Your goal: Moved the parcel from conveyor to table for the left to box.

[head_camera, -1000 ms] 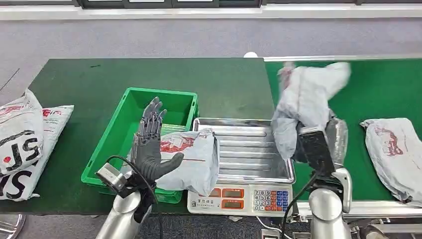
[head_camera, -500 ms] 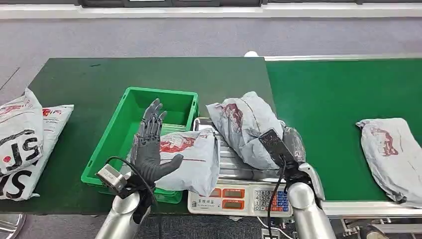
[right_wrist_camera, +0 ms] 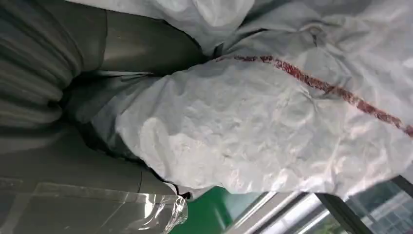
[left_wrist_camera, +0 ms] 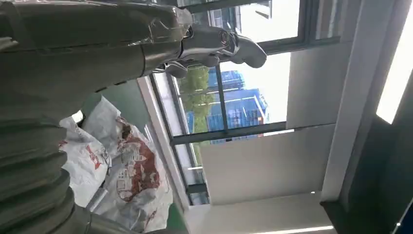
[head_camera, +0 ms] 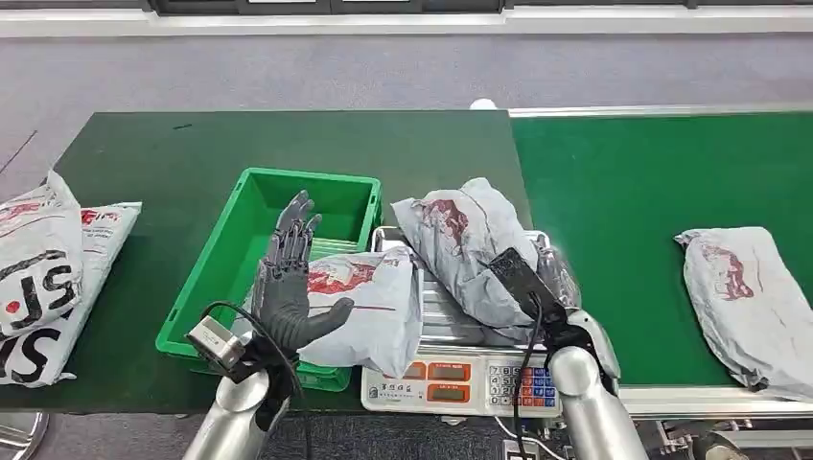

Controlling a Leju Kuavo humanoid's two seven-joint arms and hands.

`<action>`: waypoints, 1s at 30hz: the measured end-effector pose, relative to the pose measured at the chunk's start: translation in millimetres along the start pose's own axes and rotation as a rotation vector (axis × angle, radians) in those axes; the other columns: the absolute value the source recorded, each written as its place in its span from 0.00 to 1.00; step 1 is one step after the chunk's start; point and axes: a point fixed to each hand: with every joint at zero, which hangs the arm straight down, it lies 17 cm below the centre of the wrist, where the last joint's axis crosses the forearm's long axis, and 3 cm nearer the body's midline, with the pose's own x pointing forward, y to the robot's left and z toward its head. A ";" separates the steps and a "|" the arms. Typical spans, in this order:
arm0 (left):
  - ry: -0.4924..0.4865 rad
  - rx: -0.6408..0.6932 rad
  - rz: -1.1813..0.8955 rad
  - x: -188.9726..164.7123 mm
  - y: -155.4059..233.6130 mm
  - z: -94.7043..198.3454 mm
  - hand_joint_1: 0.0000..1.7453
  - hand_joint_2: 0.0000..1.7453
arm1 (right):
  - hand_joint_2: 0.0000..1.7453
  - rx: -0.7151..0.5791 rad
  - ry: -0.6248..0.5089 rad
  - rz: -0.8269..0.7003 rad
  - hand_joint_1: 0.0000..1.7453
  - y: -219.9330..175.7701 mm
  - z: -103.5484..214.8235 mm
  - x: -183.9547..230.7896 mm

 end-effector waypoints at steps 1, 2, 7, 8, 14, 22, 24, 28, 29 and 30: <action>0.001 0.001 -0.001 -0.3 0.2 0.2 0.00 1.00 | 1.00 0.008 -0.005 -0.001 1.00 2.1 -0.7 -0.6; 0.002 0.000 -0.001 -0.5 0.4 0.5 0.00 1.00 | 1.00 0.017 -0.028 -0.012 1.00 5.2 -1.0 2.2; 0.007 0.000 -0.002 -2.9 0.6 0.7 0.00 1.00 | 1.00 0.139 -0.256 -0.146 1.00 31.6 13.1 45.1; 0.010 -0.001 -0.002 -4.1 0.7 0.6 0.00 1.00 | 1.00 0.182 -0.321 -0.180 1.00 40.6 20.2 59.1; 0.016 -0.003 -0.004 -8.1 1.4 -2.2 0.00 1.00 | 1.00 0.315 -0.489 -0.213 1.00 71.3 43.9 110.1; 0.016 0.001 -0.001 -7.8 1.2 -2.7 0.00 1.00 | 1.00 0.360 -0.560 -0.223 1.00 78.2 55.3 131.7; 0.015 -0.001 -0.002 -7.4 0.8 -3.0 0.00 1.00 | 1.00 0.378 -0.566 -0.219 1.00 81.6 58.4 134.1; 0.014 -0.003 -0.002 -6.7 0.3 -3.2 0.00 1.00 | 1.00 0.417 -0.555 -0.188 1.00 90.5 62.3 131.2; 0.013 -0.003 -0.002 -6.5 0.3 -3.3 0.00 1.00 | 1.00 0.422 -0.555 -0.185 1.00 92.0 63.2 131.1; 0.013 -0.003 -0.002 -6.3 0.4 -3.3 0.00 1.00 | 1.00 0.426 -0.555 -0.182 1.00 92.9 63.8 130.9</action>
